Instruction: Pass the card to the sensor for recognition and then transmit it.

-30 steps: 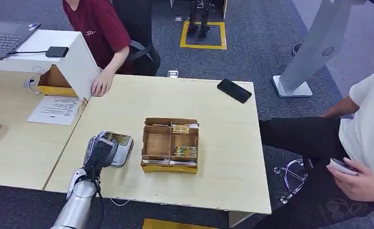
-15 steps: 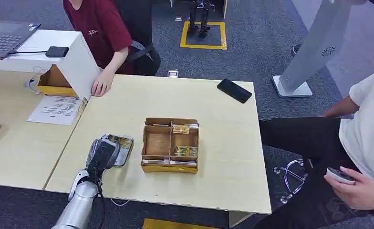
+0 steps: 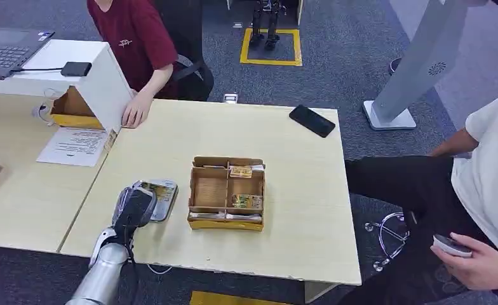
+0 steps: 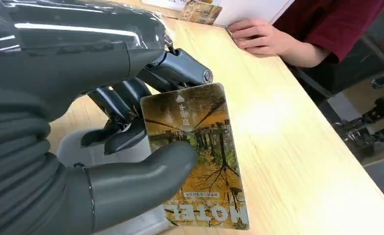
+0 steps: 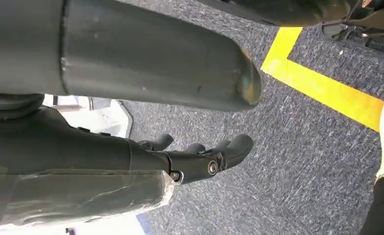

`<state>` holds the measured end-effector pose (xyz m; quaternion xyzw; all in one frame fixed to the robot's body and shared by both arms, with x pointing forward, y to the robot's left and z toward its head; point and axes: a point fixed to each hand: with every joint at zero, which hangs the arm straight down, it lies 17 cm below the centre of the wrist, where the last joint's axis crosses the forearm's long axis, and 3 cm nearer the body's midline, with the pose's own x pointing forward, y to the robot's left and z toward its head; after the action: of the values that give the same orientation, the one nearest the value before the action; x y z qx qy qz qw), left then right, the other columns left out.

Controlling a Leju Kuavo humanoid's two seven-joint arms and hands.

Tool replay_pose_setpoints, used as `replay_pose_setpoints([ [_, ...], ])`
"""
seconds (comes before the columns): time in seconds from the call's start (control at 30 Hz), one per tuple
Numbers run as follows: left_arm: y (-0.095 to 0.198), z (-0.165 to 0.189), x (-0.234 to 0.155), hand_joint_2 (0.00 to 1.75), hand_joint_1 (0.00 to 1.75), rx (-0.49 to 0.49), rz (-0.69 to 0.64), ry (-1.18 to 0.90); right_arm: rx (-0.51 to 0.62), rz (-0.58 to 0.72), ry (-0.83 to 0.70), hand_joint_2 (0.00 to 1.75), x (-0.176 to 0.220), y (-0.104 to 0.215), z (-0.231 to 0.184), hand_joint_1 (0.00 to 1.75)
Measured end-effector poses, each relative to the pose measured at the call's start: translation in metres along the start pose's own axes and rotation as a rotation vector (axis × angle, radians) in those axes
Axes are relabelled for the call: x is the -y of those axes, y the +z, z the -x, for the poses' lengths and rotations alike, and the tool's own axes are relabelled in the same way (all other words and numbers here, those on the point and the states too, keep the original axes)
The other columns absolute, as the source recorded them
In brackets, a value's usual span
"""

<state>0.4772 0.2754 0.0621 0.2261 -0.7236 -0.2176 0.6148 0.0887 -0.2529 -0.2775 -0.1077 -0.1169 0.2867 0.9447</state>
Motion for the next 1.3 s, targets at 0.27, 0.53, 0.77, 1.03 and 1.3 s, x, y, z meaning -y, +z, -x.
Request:
replay_pose_setpoints([
  [0.27,-0.003,0.017,-0.020,1.75,1.75,-0.026,-0.033,-0.032,0.002,-0.008,0.002,0.00,-0.001,0.000,0.000,0.00],
  [0.53,-0.002,0.030,-0.029,1.75,1.75,-0.053,-0.056,-0.069,0.001,-0.007,0.006,0.00,0.000,0.000,0.001,0.00],
  [0.77,-0.004,0.036,-0.032,1.75,1.75,-0.067,-0.065,-0.091,0.001,-0.005,0.007,0.00,0.000,0.000,0.001,0.00],
  [1.03,-0.005,0.039,-0.029,1.75,1.75,-0.080,-0.053,-0.110,0.006,-0.004,0.007,0.00,0.001,0.000,0.000,0.00],
  [1.3,-0.004,0.044,-0.017,1.75,1.75,-0.098,-0.025,-0.160,0.010,-0.002,0.007,0.00,0.001,0.000,-0.001,0.00],
])
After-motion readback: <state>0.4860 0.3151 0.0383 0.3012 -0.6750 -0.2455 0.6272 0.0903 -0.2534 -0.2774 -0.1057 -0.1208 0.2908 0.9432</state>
